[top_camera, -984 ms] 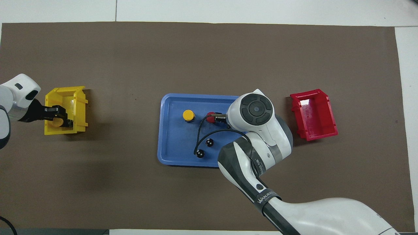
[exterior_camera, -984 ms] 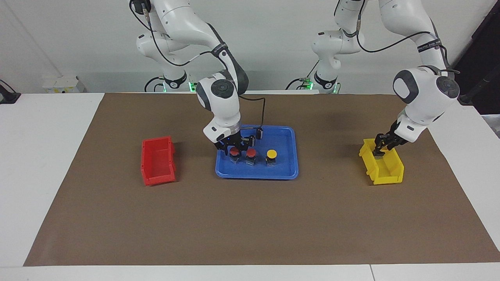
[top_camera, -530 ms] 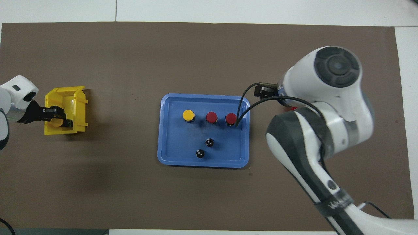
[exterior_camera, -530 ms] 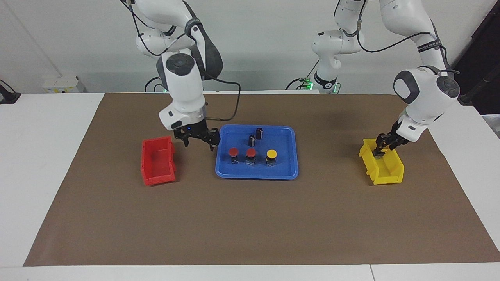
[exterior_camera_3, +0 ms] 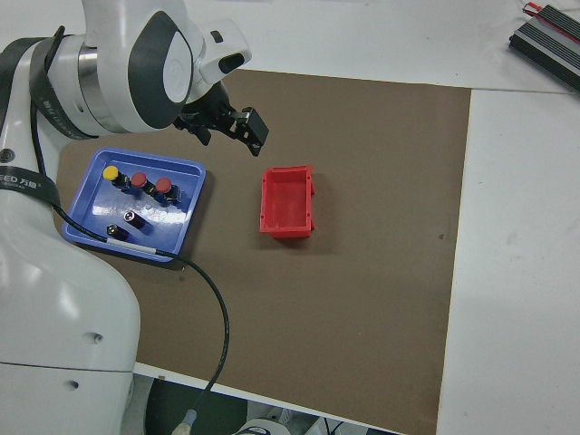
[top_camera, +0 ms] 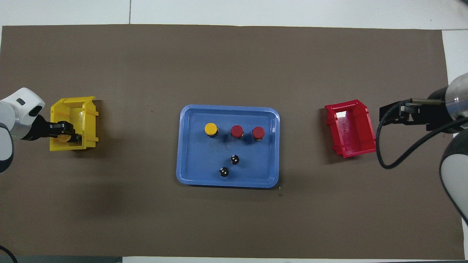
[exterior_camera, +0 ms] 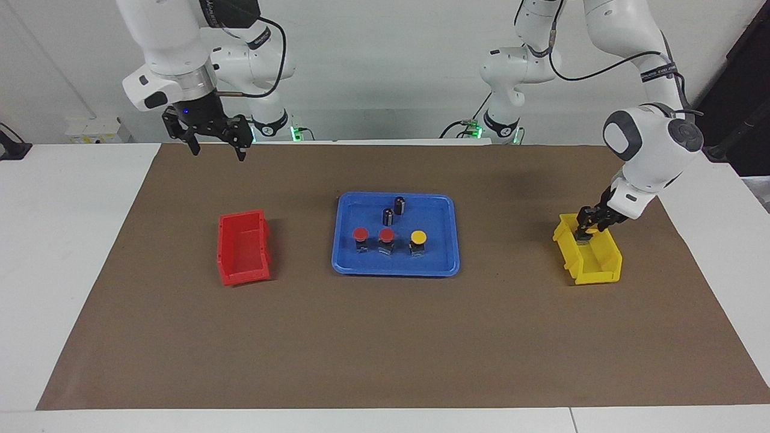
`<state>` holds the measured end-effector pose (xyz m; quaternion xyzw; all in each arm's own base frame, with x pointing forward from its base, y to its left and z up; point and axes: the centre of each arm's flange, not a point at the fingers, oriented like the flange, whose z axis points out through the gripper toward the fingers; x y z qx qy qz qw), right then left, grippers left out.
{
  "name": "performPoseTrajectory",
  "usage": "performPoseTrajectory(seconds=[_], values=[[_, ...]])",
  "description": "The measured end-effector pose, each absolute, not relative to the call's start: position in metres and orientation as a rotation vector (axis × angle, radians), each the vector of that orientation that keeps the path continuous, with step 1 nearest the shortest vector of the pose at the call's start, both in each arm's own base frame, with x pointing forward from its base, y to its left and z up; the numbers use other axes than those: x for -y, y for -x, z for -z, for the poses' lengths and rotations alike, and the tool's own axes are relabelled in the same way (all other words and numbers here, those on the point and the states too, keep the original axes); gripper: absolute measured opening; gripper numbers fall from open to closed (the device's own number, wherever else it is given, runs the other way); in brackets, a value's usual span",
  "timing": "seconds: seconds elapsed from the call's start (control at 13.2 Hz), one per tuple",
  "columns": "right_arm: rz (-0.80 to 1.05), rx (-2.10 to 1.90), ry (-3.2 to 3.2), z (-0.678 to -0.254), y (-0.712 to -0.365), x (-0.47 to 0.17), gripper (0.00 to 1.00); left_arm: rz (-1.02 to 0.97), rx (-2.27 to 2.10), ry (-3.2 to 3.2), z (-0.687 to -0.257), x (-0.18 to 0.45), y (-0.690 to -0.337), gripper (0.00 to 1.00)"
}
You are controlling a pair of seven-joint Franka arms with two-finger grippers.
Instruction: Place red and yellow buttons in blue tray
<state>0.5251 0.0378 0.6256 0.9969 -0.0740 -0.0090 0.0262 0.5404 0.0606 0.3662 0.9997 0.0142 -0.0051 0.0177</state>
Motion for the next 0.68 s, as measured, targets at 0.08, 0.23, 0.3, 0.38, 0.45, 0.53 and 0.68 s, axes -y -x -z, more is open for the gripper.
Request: performPoseTrajectory(seconds=[0.08, 0.23, 0.3, 0.38, 0.45, 0.53, 0.68], values=[[0.039, 0.230, -3.080, -0.622, -0.529, -0.032, 1.00, 0.008, -0.047, -3.108, -0.365, -0.062, -0.540, 0.55], [0.065, 0.232, -3.080, -0.613, -0.535, -0.030, 1.00, 0.003, -0.045, -3.109, -0.370, -0.062, -0.542, 0.41], [0.078, 0.240, -3.082, -0.608, -0.538, -0.027, 1.00, 0.026, -0.041, -3.106, -0.377, -0.062, -0.545, 0.41], [0.087, 0.244, -3.083, -0.605, -0.540, -0.025, 1.00, 0.066, -0.039, -3.101, -0.394, -0.060, -0.550, 0.41], [0.094, 0.244, -3.085, -0.603, -0.541, -0.025, 1.00, 0.101, -0.049, -3.096, -0.419, -0.058, -0.556, 0.41], [0.096, 0.246, -3.085, -0.603, -0.542, -0.025, 1.00, 0.116, -0.075, -3.093, -0.446, -0.051, -0.563, 0.41], [0.102, 0.261, -3.089, -0.604, -0.541, -0.020, 1.00, 0.099, -0.165, -3.098, -0.488, 0.007, -0.574, 0.41]])
